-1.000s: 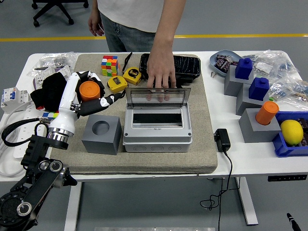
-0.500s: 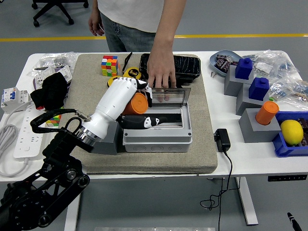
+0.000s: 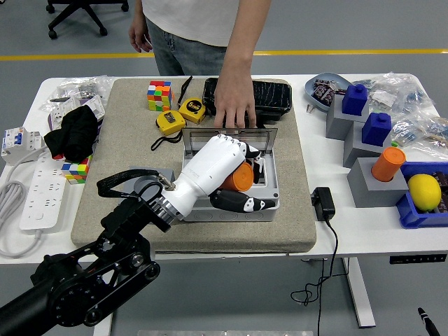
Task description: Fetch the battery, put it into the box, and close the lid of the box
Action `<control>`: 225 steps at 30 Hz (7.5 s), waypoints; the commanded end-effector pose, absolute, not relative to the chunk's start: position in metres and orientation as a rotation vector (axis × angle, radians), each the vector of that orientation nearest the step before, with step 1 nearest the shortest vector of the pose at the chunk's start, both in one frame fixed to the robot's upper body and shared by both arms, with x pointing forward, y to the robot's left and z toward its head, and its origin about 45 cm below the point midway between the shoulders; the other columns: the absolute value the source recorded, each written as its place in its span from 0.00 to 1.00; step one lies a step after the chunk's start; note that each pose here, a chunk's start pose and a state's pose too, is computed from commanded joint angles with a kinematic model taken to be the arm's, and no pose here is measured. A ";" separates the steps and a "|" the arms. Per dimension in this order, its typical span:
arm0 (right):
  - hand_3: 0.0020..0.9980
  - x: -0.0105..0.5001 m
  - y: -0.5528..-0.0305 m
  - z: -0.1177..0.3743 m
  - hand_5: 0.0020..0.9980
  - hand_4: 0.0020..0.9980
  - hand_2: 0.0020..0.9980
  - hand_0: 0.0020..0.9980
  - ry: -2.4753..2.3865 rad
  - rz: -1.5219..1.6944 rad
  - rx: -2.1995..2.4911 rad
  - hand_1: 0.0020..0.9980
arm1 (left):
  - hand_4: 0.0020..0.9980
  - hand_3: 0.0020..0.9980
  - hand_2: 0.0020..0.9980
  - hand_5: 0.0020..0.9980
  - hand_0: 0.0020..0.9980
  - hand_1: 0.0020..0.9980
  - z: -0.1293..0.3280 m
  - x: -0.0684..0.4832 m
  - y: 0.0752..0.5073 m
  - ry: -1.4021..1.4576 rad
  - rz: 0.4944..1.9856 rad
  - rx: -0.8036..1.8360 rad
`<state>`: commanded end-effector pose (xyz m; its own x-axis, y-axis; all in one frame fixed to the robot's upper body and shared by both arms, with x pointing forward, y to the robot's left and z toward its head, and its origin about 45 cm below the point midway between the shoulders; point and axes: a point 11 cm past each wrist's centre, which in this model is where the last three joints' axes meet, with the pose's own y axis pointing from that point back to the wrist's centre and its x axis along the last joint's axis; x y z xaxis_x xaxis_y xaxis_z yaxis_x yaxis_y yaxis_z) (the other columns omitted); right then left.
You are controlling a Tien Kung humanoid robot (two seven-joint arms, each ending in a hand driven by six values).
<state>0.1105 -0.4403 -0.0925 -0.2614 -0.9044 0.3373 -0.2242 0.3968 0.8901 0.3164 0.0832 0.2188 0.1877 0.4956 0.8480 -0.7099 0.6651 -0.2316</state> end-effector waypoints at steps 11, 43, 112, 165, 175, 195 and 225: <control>0.80 0.110 -0.441 -0.092 1.00 1.00 0.79 0.96 -1.725 -0.919 0.992 0.85 | 1.00 0.00 0.00 0.26 0.02 0.00 0.196 0.327 0.076 -1.036 0.829 0.253; 0.81 0.112 -0.442 -0.091 1.00 1.00 0.79 0.96 -1.710 -0.906 0.999 0.85 | 1.00 0.00 0.00 0.56 0.03 0.00 0.179 0.379 0.094 -1.054 0.937 0.316; 0.81 0.109 -0.444 -0.092 1.00 1.00 0.79 0.96 -1.706 -0.909 0.995 0.85 | 1.00 0.48 0.51 0.71 0.76 0.62 0.175 0.380 0.095 -1.094 0.897 0.371; 0.81 0.110 -0.443 -0.092 1.00 1.00 0.79 0.96 -1.715 -0.915 0.993 0.85 | 1.00 0.95 1.00 1.00 1.00 1.00 0.313 0.383 0.093 -1.208 1.124 0.202; 0.81 0.110 -0.444 -0.091 1.00 1.00 0.79 0.96 -1.713 -0.914 0.991 0.85 | 1.00 1.00 1.00 1.00 1.00 1.00 0.285 0.404 0.113 -1.148 1.098 0.681; 0.80 0.112 -0.443 -0.091 1.00 1.00 0.79 0.96 -1.721 -0.915 0.993 0.85 | 1.00 0.73 1.00 1.00 1.00 1.00 0.262 0.396 0.105 -1.114 0.894 0.935; 0.80 0.113 -0.446 -0.090 1.00 1.00 0.79 0.95 -1.725 -0.912 0.992 0.85 | 1.00 0.68 0.69 1.00 0.70 0.63 0.256 0.389 0.099 -1.063 0.851 0.917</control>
